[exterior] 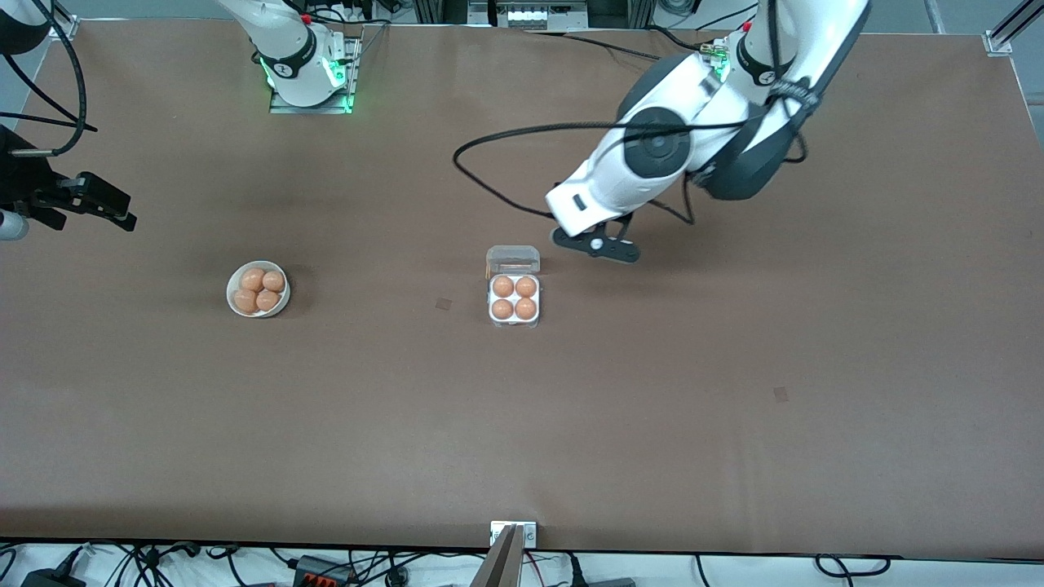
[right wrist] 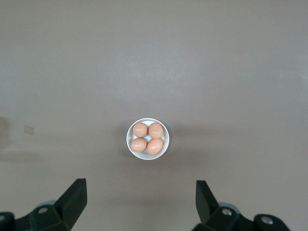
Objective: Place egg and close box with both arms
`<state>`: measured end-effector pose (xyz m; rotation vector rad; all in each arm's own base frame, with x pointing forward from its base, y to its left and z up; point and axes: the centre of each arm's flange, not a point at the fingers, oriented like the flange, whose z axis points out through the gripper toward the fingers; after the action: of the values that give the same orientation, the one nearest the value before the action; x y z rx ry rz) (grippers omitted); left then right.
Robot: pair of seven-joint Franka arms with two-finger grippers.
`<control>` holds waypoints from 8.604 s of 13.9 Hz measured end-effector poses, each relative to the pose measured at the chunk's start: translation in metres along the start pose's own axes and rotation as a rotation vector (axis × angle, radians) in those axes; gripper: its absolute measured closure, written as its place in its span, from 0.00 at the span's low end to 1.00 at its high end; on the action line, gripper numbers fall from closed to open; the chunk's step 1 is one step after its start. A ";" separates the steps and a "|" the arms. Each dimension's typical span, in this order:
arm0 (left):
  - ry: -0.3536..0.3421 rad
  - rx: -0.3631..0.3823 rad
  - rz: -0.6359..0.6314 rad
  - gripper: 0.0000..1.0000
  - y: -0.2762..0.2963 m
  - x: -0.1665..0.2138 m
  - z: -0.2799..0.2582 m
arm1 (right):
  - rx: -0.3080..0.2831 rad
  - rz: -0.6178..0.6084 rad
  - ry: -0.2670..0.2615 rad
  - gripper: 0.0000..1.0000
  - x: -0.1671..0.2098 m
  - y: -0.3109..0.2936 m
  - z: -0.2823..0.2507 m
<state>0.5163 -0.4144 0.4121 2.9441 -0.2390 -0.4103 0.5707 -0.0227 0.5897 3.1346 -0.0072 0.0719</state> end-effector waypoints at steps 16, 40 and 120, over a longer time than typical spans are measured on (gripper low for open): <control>-0.033 0.046 -0.004 0.99 0.073 0.024 0.170 | 0.000 0.008 -0.001 0.00 0.000 0.006 -0.001; 0.267 0.032 -0.032 0.99 0.065 0.098 0.147 | 0.002 0.011 -0.046 0.00 -0.007 0.007 0.001; 0.234 0.135 -0.119 0.00 -0.356 -0.074 -0.247 | -0.003 0.007 -0.025 0.00 -0.008 0.006 -0.012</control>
<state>0.5643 -0.0208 0.6017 3.1124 -0.0648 -0.0631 0.5625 -0.0284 0.6011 3.1323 -0.0191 0.0329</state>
